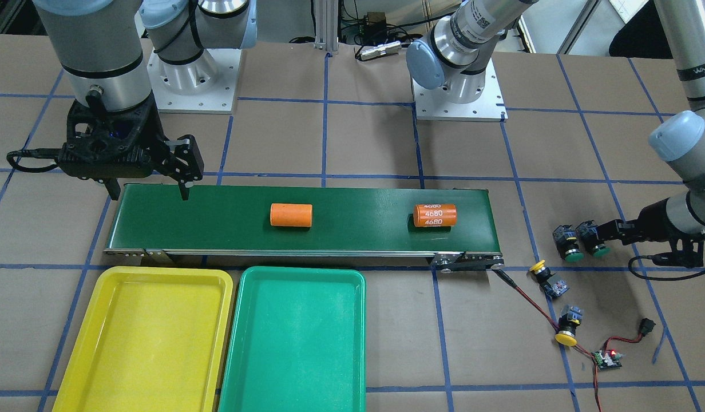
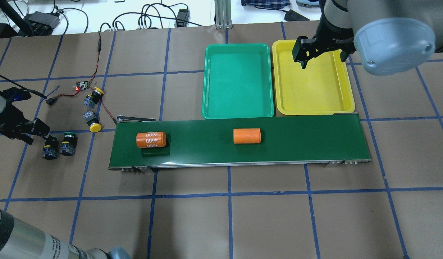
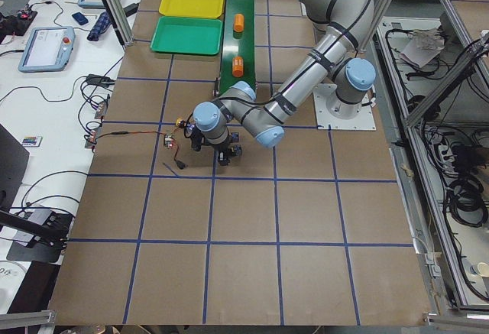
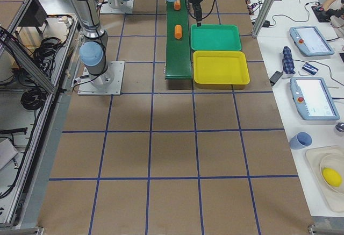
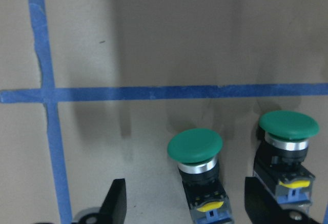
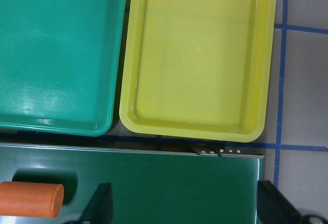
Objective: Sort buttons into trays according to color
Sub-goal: 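Lower the left gripper onto a green-capped push button, then grasp the green-capped button with the left gripper and lift it, then carry the green-capped button with the left gripper onto the belt end, then release the green button on the belt and move the left gripper to the next button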
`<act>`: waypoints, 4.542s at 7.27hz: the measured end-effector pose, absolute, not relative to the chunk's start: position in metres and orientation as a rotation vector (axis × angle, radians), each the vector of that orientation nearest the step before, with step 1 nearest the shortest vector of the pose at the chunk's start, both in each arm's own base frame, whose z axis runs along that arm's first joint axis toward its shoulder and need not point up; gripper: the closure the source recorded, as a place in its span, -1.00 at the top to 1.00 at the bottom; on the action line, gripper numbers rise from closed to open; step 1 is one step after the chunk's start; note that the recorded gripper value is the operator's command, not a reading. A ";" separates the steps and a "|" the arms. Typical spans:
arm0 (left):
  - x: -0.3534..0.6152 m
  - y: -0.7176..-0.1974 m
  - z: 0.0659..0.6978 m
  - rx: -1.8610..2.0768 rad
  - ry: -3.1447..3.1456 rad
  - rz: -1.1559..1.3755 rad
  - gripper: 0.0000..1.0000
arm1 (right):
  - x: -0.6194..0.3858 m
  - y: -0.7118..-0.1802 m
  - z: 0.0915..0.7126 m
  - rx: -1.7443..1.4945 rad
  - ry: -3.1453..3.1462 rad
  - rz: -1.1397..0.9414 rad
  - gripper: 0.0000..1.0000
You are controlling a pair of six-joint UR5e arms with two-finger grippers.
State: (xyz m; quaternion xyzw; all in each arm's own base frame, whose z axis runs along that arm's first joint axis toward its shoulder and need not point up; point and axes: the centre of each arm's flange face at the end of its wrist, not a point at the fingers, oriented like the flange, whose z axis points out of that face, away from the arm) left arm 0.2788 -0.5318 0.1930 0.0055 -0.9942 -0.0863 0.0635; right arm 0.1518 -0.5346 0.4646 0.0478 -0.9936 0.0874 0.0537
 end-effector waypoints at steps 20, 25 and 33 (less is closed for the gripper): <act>-0.043 -0.520 0.267 0.008 -3.130 -0.290 -1.00 | 0.153 -0.540 0.461 0.168 -3.016 0.279 1.00; -0.053 -0.517 0.260 0.021 -3.099 -0.302 1.00 | 0.152 -0.540 0.460 0.168 -3.018 0.275 1.00; 0.132 -0.530 0.308 0.158 -3.129 -0.252 1.00 | 0.152 -0.540 0.460 0.167 -3.015 0.273 1.00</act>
